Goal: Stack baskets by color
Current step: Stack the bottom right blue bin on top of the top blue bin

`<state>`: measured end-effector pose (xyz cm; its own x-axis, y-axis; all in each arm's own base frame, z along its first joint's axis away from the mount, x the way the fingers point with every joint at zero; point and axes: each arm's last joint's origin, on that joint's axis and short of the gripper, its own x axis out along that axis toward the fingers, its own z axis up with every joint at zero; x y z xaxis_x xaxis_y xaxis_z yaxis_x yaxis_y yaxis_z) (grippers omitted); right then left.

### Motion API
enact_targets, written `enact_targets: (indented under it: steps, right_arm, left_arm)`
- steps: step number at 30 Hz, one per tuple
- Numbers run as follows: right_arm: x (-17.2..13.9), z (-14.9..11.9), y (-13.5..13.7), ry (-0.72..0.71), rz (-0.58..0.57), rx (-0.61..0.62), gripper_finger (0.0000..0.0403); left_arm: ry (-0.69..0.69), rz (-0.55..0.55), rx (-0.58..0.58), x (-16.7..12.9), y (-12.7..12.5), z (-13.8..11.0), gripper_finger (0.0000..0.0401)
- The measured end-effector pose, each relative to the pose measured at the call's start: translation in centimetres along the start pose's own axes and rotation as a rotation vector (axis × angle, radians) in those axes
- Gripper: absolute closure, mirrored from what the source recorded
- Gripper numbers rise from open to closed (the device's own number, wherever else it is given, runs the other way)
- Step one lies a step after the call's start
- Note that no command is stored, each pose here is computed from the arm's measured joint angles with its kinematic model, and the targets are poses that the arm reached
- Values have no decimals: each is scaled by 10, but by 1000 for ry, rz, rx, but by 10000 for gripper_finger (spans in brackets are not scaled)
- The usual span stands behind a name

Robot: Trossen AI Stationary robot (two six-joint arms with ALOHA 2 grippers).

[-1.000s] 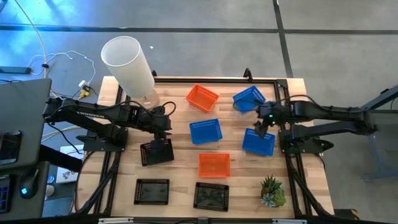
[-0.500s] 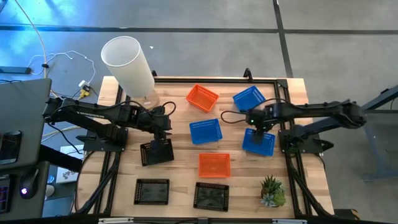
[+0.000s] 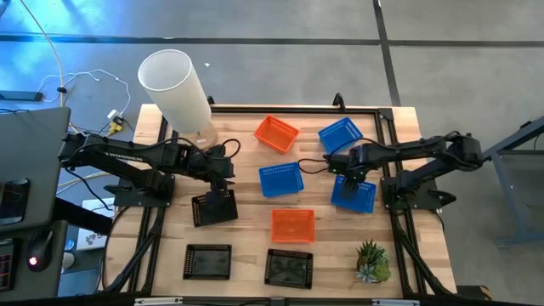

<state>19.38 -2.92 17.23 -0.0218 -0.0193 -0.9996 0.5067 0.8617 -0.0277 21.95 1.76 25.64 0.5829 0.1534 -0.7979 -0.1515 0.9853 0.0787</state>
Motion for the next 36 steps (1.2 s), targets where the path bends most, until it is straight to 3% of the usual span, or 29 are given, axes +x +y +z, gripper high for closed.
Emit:
enact_targets:
  steps: [9, 21, 36]
  right_arm:
    - [2, 0, 0, 11, -3, -2, 394]
    - [-6, 1, 0, 24, -19, -60, 401]
    - [-87, 35, -8, -174, -218, -240, 402]
  left_arm:
    - [0, 0, 0, 0, 0, 0, 307]
    - [0, 0, 0, 0, 0, 0, 307]
    - [0, -1, 0, 0, 0, 0, 307]
